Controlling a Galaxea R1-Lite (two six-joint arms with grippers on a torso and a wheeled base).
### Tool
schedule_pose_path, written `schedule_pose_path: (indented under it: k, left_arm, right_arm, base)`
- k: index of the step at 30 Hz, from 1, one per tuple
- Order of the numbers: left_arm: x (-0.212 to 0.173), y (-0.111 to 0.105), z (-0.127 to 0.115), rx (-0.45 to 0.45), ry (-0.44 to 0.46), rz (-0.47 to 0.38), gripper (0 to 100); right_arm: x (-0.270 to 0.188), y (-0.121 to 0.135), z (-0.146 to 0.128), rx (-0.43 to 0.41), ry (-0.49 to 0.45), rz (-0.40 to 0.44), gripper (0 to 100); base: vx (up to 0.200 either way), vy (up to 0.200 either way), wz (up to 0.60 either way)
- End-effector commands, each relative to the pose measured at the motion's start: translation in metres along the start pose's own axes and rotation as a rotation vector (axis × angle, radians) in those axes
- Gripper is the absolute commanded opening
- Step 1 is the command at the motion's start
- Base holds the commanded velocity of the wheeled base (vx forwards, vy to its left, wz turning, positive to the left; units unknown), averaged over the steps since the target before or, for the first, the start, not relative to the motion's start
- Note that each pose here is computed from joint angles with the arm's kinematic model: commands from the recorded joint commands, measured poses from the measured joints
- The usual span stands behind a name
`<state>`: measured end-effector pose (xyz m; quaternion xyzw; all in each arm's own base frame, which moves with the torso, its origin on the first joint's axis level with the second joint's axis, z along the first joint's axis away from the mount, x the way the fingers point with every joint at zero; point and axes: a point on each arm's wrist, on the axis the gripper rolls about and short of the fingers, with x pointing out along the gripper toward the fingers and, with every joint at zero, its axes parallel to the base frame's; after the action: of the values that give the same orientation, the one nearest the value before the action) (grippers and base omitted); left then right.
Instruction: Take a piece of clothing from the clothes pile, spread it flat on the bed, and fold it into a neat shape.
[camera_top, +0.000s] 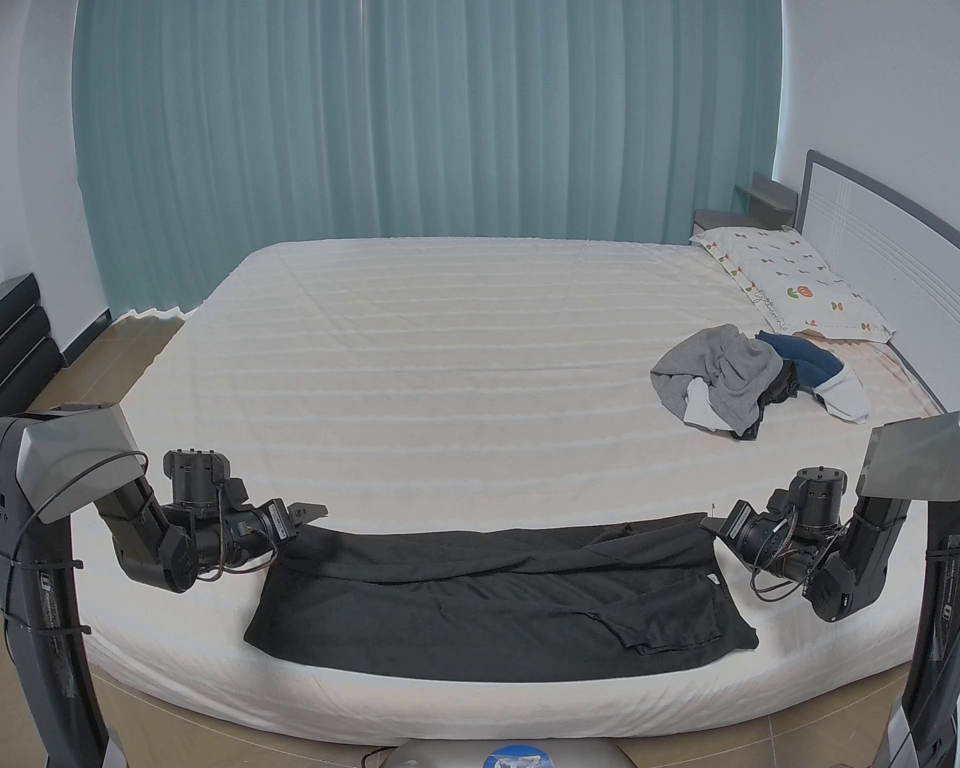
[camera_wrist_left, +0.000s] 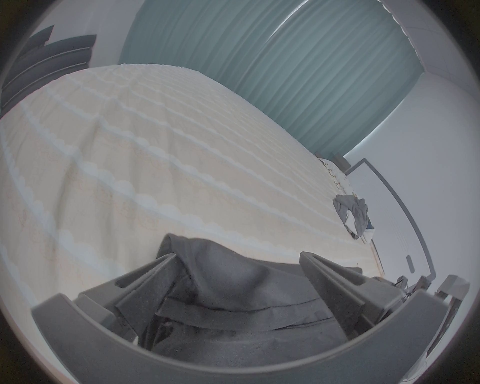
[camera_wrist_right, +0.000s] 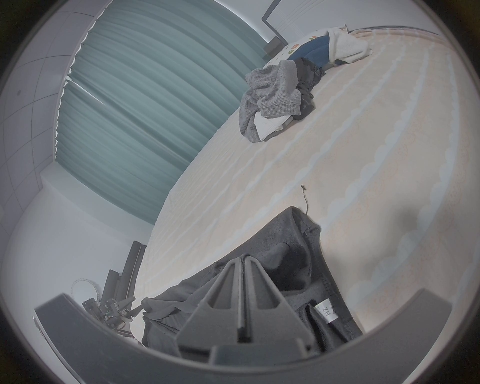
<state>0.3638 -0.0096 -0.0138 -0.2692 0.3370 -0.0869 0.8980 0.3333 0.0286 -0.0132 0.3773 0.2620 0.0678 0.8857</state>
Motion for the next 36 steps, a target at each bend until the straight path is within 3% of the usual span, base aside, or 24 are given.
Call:
schedule_pose_path:
  k: [1,2,3,14,21,23,27,31,36]
  left_arm:
    - [0.003,0.003,-0.013,0.008,0.037,0.014,100]
    - [0.002,0.003,-0.014,0.012,0.041,0.018,100]
    - [0.002,0.004,-0.013,0.016,0.040,0.022,0]
    - [-0.002,0.008,-0.011,0.018,0.015,0.061,0]
    - [-0.014,0.003,0.006,-0.026,-0.042,0.048,0]
    - [-0.018,-0.007,0.021,-0.127,-0.097,0.014,0]
    - [-0.018,-0.015,0.039,-0.245,-0.160,-0.029,0]
    - [-0.017,-0.017,0.066,-0.471,-0.230,-0.088,0]
    - [-0.015,-0.011,0.065,-0.510,-0.212,-0.067,0]
  right_arm:
    - [0.000,0.000,0.000,0.002,0.000,0.002,0]
    - [0.000,0.000,0.000,0.002,0.001,0.001,0]
    - [0.000,0.000,0.000,0.002,0.001,0.001,0]
    - [0.000,0.001,0.000,0.001,-0.001,0.003,0]
    - [0.000,0.005,0.008,-0.001,-0.031,0.024,0]
    - [0.004,0.009,0.016,0.011,-0.064,0.048,0]
    - [0.008,0.016,0.026,0.051,-0.107,0.092,0]
    - [0.009,0.022,0.033,0.078,-0.190,0.185,0]
    - [0.006,0.015,0.028,0.082,-0.181,0.160,0]
  base:
    - [0.000,0.000,0.00]
    - [0.000,0.000,0.00]
    - [0.000,0.000,0.00]
    - [0.000,0.000,0.00]
    - [0.000,0.000,0.00]
    - [0.000,0.000,0.00]
    - [0.000,0.000,0.00]
    - [0.000,0.000,0.00]
    - [0.000,0.000,0.00]
